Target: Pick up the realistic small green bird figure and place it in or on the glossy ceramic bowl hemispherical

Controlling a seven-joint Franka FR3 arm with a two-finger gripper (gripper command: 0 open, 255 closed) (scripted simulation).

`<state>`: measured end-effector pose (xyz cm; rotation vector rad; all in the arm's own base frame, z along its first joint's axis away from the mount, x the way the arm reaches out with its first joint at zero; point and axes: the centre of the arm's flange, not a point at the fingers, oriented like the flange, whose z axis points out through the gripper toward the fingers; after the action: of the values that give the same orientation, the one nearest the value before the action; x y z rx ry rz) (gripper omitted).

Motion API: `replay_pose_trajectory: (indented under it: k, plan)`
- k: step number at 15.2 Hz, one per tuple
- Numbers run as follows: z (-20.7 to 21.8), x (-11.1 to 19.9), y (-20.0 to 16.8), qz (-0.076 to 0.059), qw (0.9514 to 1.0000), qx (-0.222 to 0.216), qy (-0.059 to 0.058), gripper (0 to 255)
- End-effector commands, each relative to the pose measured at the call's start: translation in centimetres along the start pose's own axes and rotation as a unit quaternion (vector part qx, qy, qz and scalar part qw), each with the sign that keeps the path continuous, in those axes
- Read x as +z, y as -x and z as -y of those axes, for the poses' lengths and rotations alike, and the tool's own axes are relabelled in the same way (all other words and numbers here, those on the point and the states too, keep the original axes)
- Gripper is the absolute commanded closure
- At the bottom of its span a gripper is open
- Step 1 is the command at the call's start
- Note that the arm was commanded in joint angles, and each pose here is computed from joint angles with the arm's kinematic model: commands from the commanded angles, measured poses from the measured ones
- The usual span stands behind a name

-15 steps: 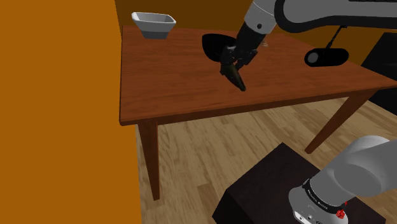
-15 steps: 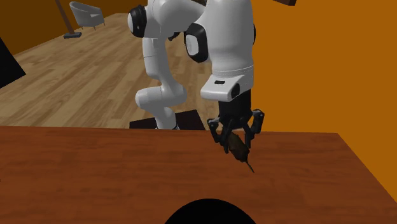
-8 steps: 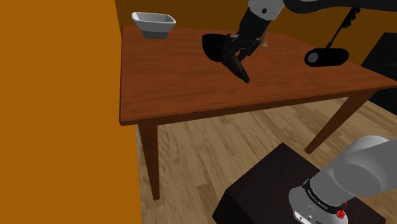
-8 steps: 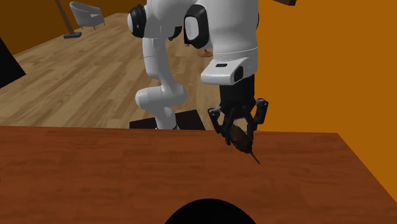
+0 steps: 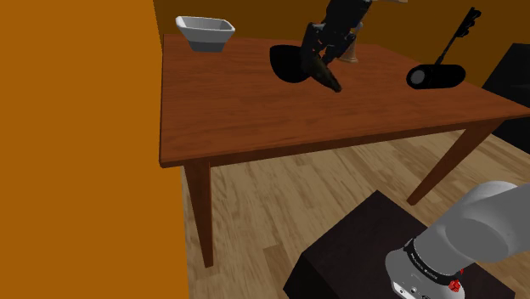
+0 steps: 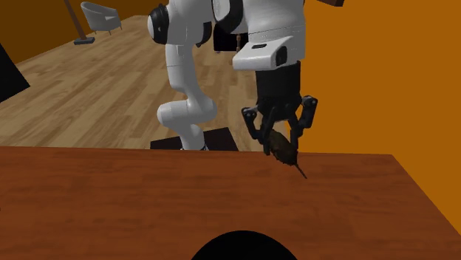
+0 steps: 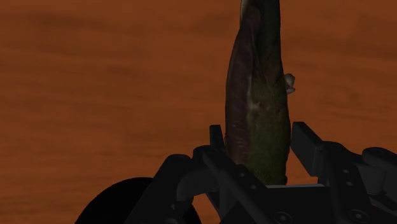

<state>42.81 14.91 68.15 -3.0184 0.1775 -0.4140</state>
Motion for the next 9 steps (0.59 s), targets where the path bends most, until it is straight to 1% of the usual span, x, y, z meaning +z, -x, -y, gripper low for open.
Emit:
replay_pose_trajectory:
  k: [1,9]
  plan:
    - [0.1,-1.0,-0.3,0.0,1.0,0.0,0.0,255]
    - [0.5,-5.1,-1.4,0.0,1.0,0.0,0.0,255]
